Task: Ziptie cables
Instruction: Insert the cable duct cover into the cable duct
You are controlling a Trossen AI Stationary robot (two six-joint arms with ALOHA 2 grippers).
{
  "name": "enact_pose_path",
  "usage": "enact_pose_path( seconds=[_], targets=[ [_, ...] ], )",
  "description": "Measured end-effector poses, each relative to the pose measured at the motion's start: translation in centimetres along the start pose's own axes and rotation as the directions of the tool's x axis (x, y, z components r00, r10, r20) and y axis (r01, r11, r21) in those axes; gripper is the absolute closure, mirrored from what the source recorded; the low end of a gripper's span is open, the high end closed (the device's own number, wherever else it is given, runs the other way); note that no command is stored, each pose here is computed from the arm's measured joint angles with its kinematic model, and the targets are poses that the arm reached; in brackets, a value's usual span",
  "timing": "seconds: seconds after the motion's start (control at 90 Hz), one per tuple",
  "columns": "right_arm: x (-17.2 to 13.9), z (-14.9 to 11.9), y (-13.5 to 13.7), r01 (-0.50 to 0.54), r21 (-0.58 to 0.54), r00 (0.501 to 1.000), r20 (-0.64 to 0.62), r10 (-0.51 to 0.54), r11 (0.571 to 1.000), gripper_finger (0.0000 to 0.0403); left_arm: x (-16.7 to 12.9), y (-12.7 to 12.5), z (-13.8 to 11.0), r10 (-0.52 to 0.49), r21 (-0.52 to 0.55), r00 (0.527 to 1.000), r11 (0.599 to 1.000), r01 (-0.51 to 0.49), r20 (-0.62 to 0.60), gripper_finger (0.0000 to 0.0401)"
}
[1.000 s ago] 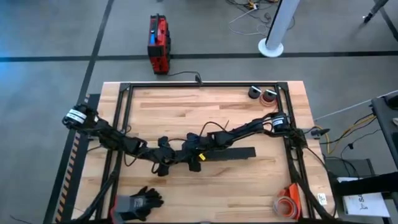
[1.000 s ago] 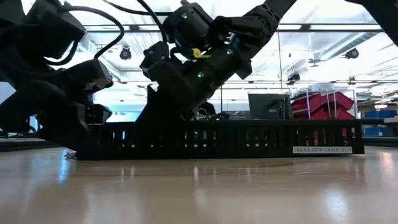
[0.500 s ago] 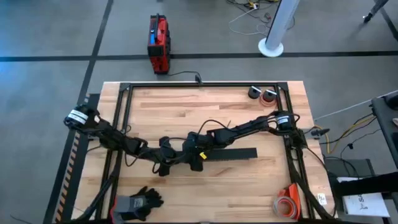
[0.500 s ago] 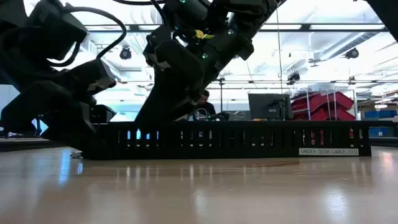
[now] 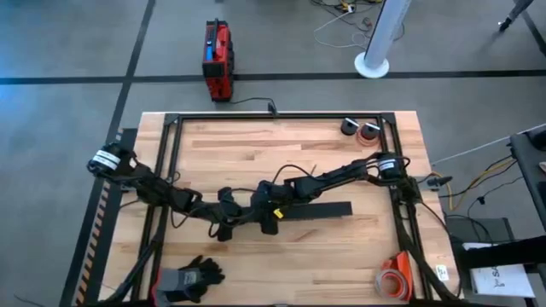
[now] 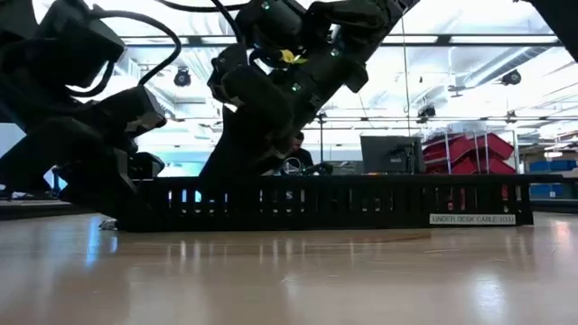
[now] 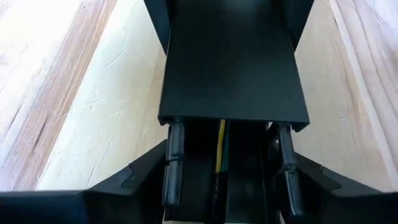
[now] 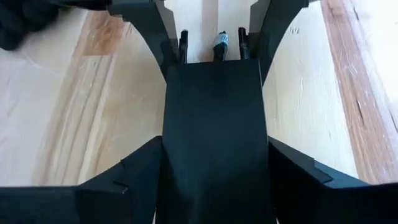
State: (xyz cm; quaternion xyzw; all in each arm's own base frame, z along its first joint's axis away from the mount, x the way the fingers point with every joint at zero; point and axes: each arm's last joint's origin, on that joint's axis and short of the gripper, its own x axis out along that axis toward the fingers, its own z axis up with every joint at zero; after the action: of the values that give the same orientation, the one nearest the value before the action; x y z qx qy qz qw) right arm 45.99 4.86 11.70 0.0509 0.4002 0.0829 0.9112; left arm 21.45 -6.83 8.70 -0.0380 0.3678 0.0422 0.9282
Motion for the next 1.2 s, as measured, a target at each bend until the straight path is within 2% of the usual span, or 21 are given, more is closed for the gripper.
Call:
enact_pose_path(
  seconds=[0.311, 0.456, 1.2],
  targets=[
    [1.4, -0.1, -0.3, -0.008, -0.002, 0.997, 0.074, 0.008, 1.0, 0.0176, 0.1, -0.3, 0.8, -0.009, 0.025, 0.999, 1.0, 0.008, 0.031, 0.0188],
    [1.6, -0.1, -0.3, -0.012, -0.002, 0.995, 0.097, 0.012, 1.0, 0.0185, 0.1, -0.4, 1.1, -0.012, 0.031, 0.999, 0.999, 0.01, 0.042, 0.0184],
    [1.6, -0.1, -0.5, -0.009, -0.005, 0.997, 0.08, 0.009, 1.0, 0.0168, 0.0, -0.4, 1.1, -0.014, 0.016, 0.999, 1.0, 0.014, 0.037, 0.0179]
  ],
)
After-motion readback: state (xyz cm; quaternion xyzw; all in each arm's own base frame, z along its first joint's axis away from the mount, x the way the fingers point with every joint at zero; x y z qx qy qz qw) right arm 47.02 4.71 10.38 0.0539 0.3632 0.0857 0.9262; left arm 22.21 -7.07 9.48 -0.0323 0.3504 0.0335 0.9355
